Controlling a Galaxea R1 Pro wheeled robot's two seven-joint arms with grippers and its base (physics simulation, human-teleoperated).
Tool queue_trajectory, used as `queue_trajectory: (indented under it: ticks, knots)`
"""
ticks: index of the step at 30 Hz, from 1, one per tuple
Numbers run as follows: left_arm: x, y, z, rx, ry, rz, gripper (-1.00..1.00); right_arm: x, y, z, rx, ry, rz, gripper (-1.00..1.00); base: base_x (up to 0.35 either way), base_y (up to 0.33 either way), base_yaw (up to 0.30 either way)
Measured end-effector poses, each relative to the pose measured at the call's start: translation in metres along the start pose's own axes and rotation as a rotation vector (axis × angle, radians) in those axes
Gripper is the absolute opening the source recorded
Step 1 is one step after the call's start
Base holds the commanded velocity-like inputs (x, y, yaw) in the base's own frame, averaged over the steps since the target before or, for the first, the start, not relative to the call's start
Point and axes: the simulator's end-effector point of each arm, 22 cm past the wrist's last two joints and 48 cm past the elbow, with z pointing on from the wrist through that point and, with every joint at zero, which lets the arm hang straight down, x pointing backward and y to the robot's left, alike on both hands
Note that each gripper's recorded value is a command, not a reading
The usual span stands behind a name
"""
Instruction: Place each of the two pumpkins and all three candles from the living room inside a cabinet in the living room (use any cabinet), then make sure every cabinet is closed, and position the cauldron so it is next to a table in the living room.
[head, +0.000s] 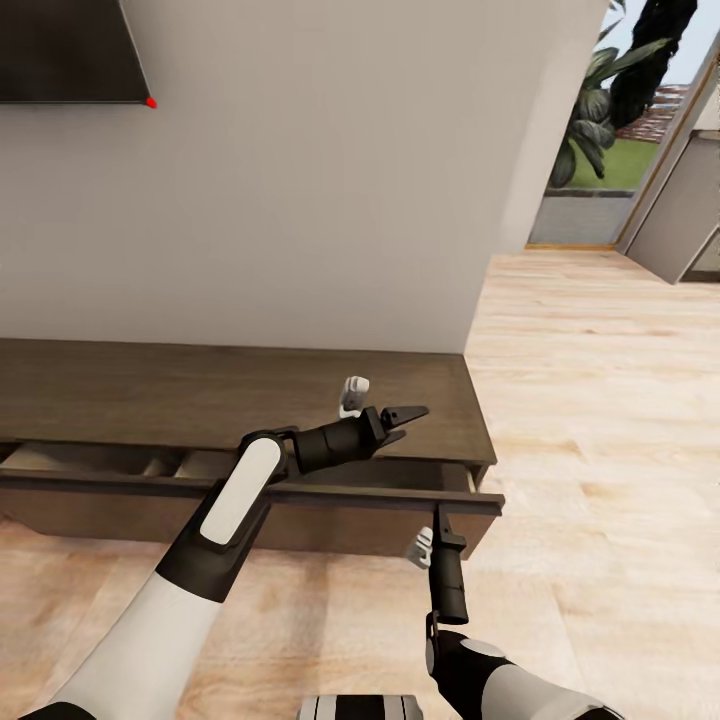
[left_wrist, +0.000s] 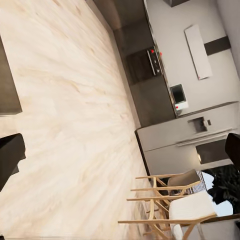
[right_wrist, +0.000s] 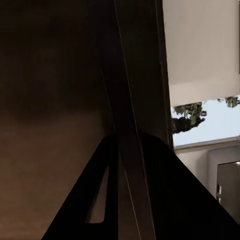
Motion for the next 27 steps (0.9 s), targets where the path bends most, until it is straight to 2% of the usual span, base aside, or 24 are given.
queue_trajectory:
  ticks: [13, 27]
  knots:
    - [-0.0001, -0.0002, 0.0, 0.001, 0.0, 0.0, 1.0, -0.0017, 0.0003, -0.0003, -0.001, -0.008, -0.001, -1.0, -0.128, 0.0, 0.0]
    - [0.0, 0.0005, 0.0001, 0.0, 0.0, -0.001, 1.0, -0.0049, 0.001, -0.0006, -0.003, -0.021, -0.006, -1.0, -0.208, 0.0, 0.0]
